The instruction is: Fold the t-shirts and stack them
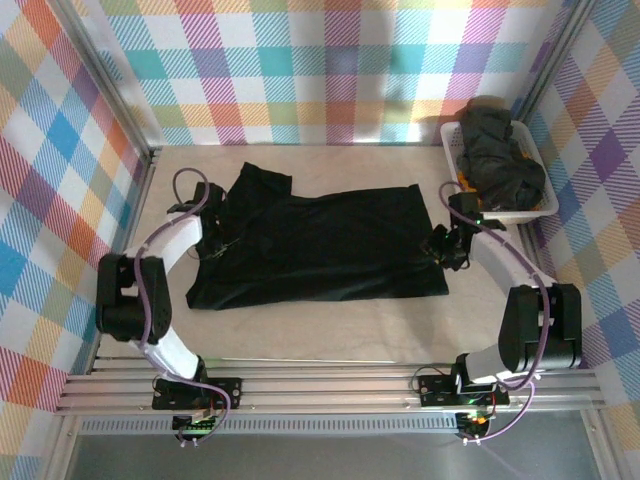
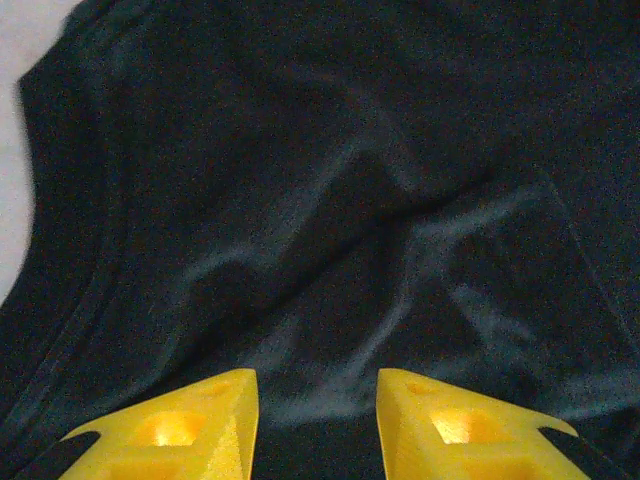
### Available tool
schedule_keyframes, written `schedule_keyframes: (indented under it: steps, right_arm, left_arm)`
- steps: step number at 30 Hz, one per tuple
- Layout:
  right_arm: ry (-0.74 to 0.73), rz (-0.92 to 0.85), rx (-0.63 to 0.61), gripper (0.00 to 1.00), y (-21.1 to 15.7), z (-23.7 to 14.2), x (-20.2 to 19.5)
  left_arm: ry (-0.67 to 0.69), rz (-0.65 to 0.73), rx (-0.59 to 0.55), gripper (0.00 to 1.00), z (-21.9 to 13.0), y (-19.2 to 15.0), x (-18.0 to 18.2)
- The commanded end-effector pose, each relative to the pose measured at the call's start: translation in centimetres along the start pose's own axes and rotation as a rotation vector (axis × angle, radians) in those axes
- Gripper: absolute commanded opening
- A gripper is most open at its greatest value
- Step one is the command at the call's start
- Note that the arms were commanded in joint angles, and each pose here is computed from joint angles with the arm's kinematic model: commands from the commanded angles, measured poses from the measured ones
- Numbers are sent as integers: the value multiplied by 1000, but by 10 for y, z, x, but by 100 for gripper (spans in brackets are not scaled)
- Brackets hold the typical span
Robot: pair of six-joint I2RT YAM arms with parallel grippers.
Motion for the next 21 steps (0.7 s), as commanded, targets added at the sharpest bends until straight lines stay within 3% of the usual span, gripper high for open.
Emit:
schedule_keyframes:
  steps: [1, 8, 21]
  right_arm:
    - [49, -31, 114, 39, -27, 14, -6]
    - [48, -55, 200, 42, -40, 29, -12]
    - [38, -44, 218, 42, -39, 37, -13]
  left_arm:
    - [-46, 91, -15, 37, 6, 16, -15]
    - [-158, 212, -16, 40, 19, 25, -39]
    - [-203, 277, 27, 42, 40, 31, -57]
Point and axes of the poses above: each hand's point on the last joint's axis, 136 mm out from that joint toward the fingers, its own z axis out along the fingers, its own x axis along the line the jaws close on, y = z × x, the point moved 7 cm from there along -z, back along the fingers, and after that the axes turned 12 degrees about -z, right-handed, at the moved point
